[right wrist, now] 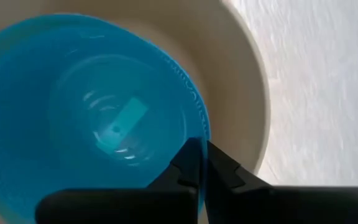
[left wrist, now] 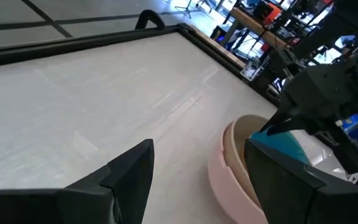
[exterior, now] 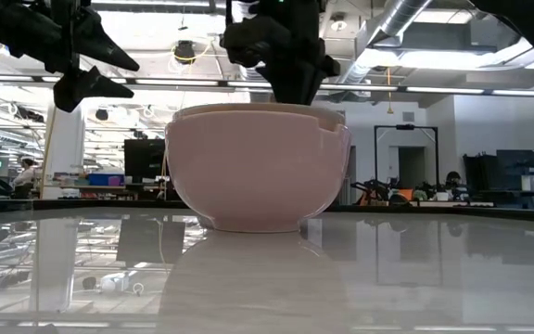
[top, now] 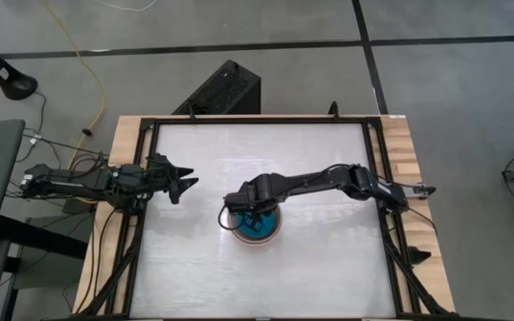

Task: Nest bowls inside each other
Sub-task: Stack the blue bowl into the blue patterned bowl

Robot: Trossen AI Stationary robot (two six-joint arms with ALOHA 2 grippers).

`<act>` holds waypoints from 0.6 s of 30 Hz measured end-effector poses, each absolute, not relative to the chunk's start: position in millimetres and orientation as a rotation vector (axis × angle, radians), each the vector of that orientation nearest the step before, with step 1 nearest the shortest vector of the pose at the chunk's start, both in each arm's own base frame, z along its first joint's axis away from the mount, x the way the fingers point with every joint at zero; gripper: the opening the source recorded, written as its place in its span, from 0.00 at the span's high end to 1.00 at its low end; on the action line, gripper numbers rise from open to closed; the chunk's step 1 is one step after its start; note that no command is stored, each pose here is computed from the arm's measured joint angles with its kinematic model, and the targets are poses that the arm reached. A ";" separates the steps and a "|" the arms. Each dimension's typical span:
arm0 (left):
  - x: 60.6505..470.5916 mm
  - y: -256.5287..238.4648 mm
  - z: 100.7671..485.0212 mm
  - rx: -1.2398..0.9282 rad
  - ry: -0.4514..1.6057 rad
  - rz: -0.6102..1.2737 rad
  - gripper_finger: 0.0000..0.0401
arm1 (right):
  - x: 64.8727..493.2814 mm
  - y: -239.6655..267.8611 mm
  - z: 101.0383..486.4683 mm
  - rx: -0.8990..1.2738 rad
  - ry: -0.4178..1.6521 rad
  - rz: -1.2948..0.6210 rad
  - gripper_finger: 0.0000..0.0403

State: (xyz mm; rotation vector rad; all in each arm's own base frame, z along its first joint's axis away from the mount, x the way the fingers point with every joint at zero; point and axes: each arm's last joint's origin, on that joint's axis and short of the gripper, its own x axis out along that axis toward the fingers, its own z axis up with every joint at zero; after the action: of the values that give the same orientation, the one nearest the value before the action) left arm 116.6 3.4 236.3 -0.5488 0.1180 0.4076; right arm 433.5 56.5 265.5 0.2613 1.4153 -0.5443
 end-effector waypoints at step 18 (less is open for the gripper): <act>116.5 3.4 236.3 -0.556 0.116 0.409 0.41 | 437.9 57.2 260.0 0.307 1.378 -0.566 0.80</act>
State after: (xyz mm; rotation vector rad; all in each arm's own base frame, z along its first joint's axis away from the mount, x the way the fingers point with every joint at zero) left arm 116.5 3.4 236.3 -0.5562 0.1162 0.4090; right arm 437.9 57.2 260.0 0.3069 1.3785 -0.5656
